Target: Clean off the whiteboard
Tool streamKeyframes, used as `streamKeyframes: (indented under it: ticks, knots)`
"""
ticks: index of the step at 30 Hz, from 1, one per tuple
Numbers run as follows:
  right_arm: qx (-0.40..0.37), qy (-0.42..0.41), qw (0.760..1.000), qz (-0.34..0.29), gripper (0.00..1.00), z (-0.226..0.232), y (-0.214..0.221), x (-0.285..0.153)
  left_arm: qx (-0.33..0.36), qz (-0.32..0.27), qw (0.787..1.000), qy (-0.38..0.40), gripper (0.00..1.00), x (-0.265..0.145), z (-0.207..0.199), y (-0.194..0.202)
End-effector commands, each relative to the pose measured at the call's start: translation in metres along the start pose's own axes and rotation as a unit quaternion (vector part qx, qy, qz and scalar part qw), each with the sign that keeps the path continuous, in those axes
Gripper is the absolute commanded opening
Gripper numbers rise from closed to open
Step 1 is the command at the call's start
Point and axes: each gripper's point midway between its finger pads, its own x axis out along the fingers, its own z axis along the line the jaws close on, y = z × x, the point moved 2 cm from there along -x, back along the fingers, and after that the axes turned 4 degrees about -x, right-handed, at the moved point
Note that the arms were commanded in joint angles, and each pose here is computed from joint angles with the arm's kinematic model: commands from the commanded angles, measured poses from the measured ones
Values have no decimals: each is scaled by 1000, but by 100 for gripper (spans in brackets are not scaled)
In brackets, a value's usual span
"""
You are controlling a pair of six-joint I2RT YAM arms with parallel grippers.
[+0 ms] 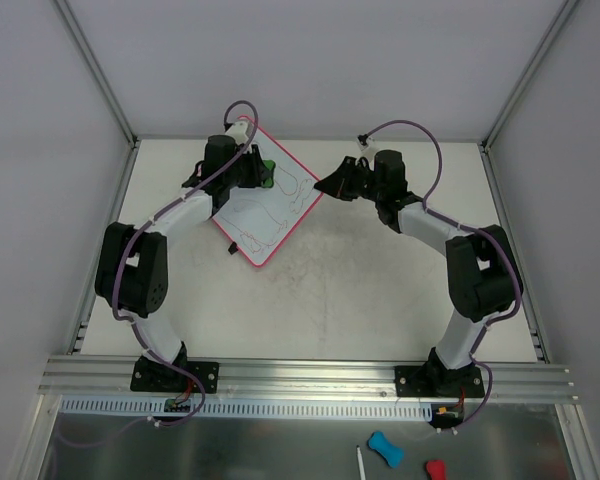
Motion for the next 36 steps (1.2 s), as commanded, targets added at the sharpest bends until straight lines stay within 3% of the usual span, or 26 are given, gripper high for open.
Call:
streamKeyframes:
  ticks: [1, 7, 14, 19, 26, 32, 36]
  knots:
    - [-62, -44, 997, 13, 0, 42, 8, 10, 44, 70, 996, 45, 0, -1, -40, 49]
    - [-73, -47, 996, 13, 0, 46, 10, 8, 95, 78, 989, 87, 0, -3, -74, 59]
    - [-76, -42, 996, 13, 0, 46, 13, 8, 133, 99, 978, 127, 0, -12, -87, 77]
    - [-76, -43, 996, 15, 0, 47, 15, 8, 128, 99, 984, 68, 0, -6, -66, 80]
    - [-78, -39, 996, 14, 0, 46, 17, 7, 50, 108, 993, -11, 0, 2, -26, 69]
    - [-77, -38, 996, 15, 0, 45, 18, 6, 19, 110, 993, -27, 0, -12, 13, 65]
    - [-76, -39, 996, 16, 0, 45, 18, 7, 32, 113, 993, -24, 0, -15, 13, 69]
